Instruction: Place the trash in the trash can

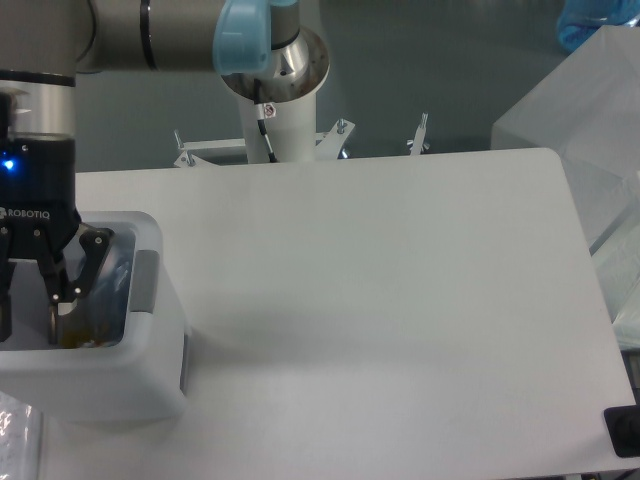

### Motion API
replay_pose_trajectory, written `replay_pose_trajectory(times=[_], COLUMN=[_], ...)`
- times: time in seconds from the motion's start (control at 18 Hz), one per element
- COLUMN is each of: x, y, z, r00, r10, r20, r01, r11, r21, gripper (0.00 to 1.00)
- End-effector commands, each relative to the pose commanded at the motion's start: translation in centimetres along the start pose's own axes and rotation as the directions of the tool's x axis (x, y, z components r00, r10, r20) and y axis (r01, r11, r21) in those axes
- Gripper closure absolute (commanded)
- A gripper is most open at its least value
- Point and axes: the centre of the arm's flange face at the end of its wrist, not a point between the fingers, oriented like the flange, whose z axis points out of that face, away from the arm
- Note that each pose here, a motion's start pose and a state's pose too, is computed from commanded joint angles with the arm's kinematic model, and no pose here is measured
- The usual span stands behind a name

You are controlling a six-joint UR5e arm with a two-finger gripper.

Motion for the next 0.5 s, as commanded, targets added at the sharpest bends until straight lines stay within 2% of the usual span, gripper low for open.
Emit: replay_pose_trajectory(times=[0.11, 0.22, 0.28, 0.39, 0.5], x=[-0.1, -0.9, -2.4, -7.1, -12.9], y=[-0.1, -0.1, -0.4, -1.3, -2.1], z=[-0.3, 0.1, 0.3, 0.4, 0.4], r00=[1.000, 1.000, 0.999, 0.994, 0.981], r10=[-0.001, 0.000, -0.006, -0.050, -0.106], r20=[0.001, 0.011, 0.032, 0.097, 0.165], r01=[0.001, 0.000, 0.006, 0.049, 0.103], r11=[1.000, 1.000, 1.000, 0.999, 0.994], r21=[0.005, -0.001, 0.000, 0.012, 0.026], gripper=[0.47, 0.23, 0.00, 0.00, 0.00])
